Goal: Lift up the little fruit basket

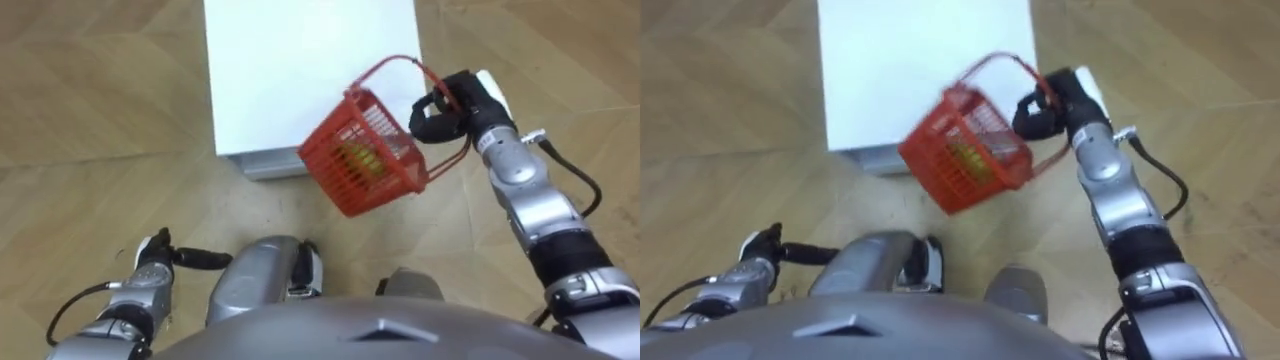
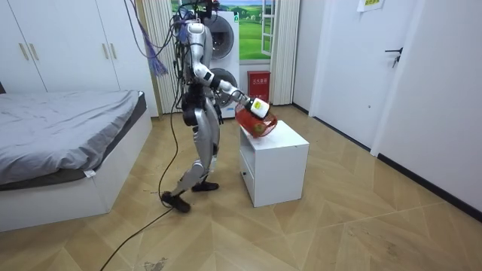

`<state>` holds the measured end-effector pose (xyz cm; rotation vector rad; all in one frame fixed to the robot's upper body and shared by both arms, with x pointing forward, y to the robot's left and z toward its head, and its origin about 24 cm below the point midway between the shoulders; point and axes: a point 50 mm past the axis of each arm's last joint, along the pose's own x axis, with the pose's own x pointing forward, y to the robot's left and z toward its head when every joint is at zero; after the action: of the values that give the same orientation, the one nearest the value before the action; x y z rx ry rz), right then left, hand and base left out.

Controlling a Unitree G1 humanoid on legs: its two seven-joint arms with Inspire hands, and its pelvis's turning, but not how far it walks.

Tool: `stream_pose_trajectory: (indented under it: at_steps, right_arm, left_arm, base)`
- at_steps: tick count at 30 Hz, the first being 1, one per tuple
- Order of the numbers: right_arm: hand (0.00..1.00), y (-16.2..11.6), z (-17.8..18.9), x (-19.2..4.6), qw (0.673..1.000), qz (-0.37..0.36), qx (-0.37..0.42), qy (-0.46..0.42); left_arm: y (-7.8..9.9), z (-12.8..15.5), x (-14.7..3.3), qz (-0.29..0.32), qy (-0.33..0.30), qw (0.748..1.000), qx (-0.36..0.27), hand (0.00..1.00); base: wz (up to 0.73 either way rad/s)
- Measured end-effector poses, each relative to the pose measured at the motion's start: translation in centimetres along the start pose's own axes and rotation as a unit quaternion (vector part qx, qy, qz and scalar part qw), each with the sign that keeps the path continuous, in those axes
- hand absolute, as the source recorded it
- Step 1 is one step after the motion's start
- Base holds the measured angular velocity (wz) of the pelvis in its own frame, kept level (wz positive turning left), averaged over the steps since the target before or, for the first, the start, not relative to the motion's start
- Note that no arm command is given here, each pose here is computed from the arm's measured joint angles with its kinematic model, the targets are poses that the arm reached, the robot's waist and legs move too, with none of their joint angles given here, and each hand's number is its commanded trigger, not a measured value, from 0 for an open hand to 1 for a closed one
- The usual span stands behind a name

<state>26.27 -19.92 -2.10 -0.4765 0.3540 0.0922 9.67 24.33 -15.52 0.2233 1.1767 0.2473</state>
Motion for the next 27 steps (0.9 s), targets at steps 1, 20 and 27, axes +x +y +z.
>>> stream_pose_trajectory:
  at_steps: [1,20,27]
  right_arm:
    - [1.0,0.0,0.2,0.0,1.0,0.0,0.003,-0.004]
    - [1.0,0.2,2.3,-0.6,0.998,-0.003,0.012,-0.06]
    - [1.0,0.8,2.7,-0.8,0.997,-0.015,0.015,-0.072]
  left_arm:
    - [0.0,0.1,0.0,-0.001,-0.003,1.0,0.0,0.0]
    - [1.0,-4.3,-1.0,0.022,0.034,0.999,0.036,0.0]
    - [0.8,-4.8,-1.1,0.026,0.045,0.999,-0.004,0.0]
  base:
    - [0.27]
    - [0.2]
    - [0.1]
